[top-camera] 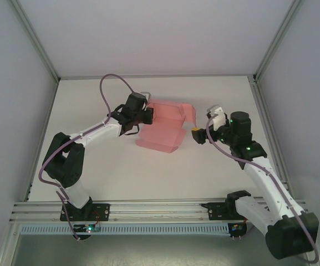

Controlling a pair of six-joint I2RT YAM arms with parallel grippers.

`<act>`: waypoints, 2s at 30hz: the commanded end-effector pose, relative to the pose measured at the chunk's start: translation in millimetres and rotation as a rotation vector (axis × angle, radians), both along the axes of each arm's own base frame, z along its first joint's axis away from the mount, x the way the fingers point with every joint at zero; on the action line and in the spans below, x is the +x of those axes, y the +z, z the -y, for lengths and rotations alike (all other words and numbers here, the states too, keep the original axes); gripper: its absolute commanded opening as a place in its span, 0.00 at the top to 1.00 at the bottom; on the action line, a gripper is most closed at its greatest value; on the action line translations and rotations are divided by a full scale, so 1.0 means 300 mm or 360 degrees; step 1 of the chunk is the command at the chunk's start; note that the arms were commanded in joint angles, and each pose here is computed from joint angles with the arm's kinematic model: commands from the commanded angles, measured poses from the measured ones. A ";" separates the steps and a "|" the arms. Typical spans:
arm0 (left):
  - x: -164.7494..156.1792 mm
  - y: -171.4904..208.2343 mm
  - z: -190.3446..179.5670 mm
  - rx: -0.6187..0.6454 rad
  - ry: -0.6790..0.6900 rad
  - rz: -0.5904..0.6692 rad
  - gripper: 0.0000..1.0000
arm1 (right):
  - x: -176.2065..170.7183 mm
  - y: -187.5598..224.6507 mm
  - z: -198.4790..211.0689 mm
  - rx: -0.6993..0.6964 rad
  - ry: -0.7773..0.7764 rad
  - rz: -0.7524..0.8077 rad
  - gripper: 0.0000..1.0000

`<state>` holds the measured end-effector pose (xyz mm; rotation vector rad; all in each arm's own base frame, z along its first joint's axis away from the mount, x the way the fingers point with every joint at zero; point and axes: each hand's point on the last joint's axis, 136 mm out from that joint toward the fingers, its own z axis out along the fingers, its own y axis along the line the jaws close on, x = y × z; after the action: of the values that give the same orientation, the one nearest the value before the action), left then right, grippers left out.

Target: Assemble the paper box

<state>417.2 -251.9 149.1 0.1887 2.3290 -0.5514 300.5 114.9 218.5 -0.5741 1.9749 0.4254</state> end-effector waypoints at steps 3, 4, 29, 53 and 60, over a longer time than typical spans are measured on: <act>-0.036 0.007 0.007 -0.0014 -0.0069 -0.0019 1.00 | 0.015 0.028 0.053 0.0273 0.0061 -0.0113 0.02; -0.038 0.009 0.009 -0.0020 -0.0076 -0.0020 1.00 | 0.035 0.032 0.072 0.0290 0.0038 -0.0133 0.02; -0.002 0.063 0.039 -0.0142 -0.0020 -0.0025 1.00 | 0.131 -0.094 -0.199 0.0265 0.0524 -0.0441 0.49; -0.044 0.047 0.044 -0.0005 0.0070 -0.0092 1.00 | 0.362 -0.089 -0.211 -0.0127 -0.0387 -0.0045 0.56; -0.049 0.068 0.057 -0.0018 0.0065 -0.0107 1.00 | 0.339 -0.107 -0.319 -0.0106 -0.0052 -0.0043 0.62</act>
<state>406.7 -256.6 154.7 0.1002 2.3991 -0.5209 396.7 195.0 174.2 -0.5015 2.0949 0.2940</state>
